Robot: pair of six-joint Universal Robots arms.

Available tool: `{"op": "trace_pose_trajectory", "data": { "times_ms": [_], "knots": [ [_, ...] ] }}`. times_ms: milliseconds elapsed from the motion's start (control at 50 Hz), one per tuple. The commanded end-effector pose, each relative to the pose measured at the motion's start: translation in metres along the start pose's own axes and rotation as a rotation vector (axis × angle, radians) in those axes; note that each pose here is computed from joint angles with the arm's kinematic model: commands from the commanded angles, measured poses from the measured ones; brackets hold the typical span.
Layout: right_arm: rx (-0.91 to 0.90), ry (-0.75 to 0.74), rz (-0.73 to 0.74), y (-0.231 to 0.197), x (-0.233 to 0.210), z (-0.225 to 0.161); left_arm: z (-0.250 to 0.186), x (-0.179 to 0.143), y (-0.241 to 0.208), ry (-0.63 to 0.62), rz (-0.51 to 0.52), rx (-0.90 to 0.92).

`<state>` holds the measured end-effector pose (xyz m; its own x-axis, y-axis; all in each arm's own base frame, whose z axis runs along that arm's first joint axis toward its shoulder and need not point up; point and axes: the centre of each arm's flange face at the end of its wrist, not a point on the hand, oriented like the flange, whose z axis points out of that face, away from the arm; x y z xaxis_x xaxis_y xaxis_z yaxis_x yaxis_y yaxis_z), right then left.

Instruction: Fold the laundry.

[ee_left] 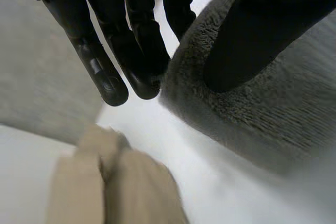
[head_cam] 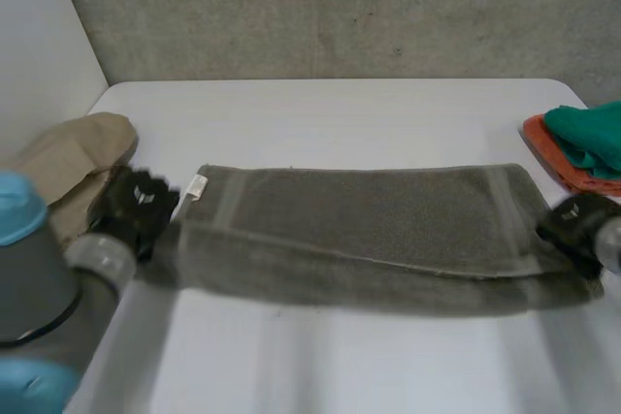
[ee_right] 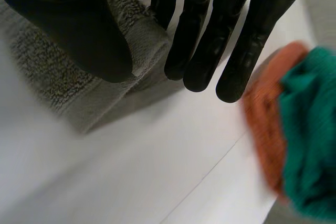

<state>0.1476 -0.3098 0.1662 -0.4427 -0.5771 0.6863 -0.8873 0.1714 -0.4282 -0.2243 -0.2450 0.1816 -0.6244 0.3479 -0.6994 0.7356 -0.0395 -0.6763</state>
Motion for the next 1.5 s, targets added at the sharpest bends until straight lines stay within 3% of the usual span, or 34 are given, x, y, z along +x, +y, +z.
{"op": "trace_pose_trajectory", "data": {
  "times_ms": [20, 140, 220, 300, 380, 500, 600, 740, 860, 920, 1040, 1120, 1160, 1220, 1360, 1500],
  "knots": [
    [0.169, 0.238, -0.009, -0.050, 0.037, 0.039, 0.085, 0.000, -0.025, -0.160, -0.022, 0.166],
    [0.428, 0.600, -0.031, -0.113, 0.107, 0.033, 0.127, -0.076, -0.094, -0.472, -0.093, 0.419],
    [0.714, 0.987, 0.009, -0.158, 0.168, -0.002, 0.125, -0.125, -0.136, -0.669, -0.150, 0.614],
    [0.828, 1.077, 0.055, -0.170, 0.182, -0.022, 0.117, -0.145, -0.152, -0.765, -0.208, 0.745],
    [0.850, 1.040, 0.106, -0.168, 0.179, -0.021, 0.111, -0.147, -0.153, -0.764, -0.224, 0.752],
    [0.775, 0.892, 0.144, -0.146, 0.144, 0.009, 0.122, -0.102, -0.107, -0.628, -0.206, 0.611],
    [0.636, 0.682, 0.155, -0.113, 0.088, 0.049, 0.123, -0.058, -0.055, -0.500, -0.190, 0.452],
    [0.458, 0.412, 0.195, -0.070, 0.023, 0.070, 0.109, -0.011, -0.013, -0.337, -0.159, 0.338],
    [0.324, 0.235, 0.201, -0.048, -0.012, 0.055, 0.066, -0.005, -0.008, -0.241, -0.134, 0.283],
    [0.265, 0.167, 0.195, -0.043, -0.015, 0.029, 0.045, -0.005, -0.006, -0.188, -0.129, 0.224],
    [0.023, -0.030, 0.114, -0.010, -0.017, -0.025, -0.015, 0.000, 0.006, 0.018, -0.080, -0.005],
    [-0.123, -0.151, 0.008, 0.016, -0.020, -0.052, -0.051, 0.012, 0.020, 0.199, 0.029, -0.178],
    [-0.145, -0.164, -0.027, 0.023, -0.020, -0.053, -0.062, 0.017, 0.023, 0.262, 0.074, -0.222],
    [-0.132, -0.108, -0.050, 0.024, -0.012, -0.046, -0.057, 0.017, 0.020, 0.239, 0.079, -0.194],
    [-0.094, 0.026, -0.039, 0.023, -0.002, -0.005, -0.010, 0.010, 0.002, 0.076, 0.062, -0.036],
    [0.090, 0.211, -0.032, -0.019, 0.004, 0.038, 0.049, 0.017, -0.008, -0.067, 0.024, 0.097]
  ]
}}
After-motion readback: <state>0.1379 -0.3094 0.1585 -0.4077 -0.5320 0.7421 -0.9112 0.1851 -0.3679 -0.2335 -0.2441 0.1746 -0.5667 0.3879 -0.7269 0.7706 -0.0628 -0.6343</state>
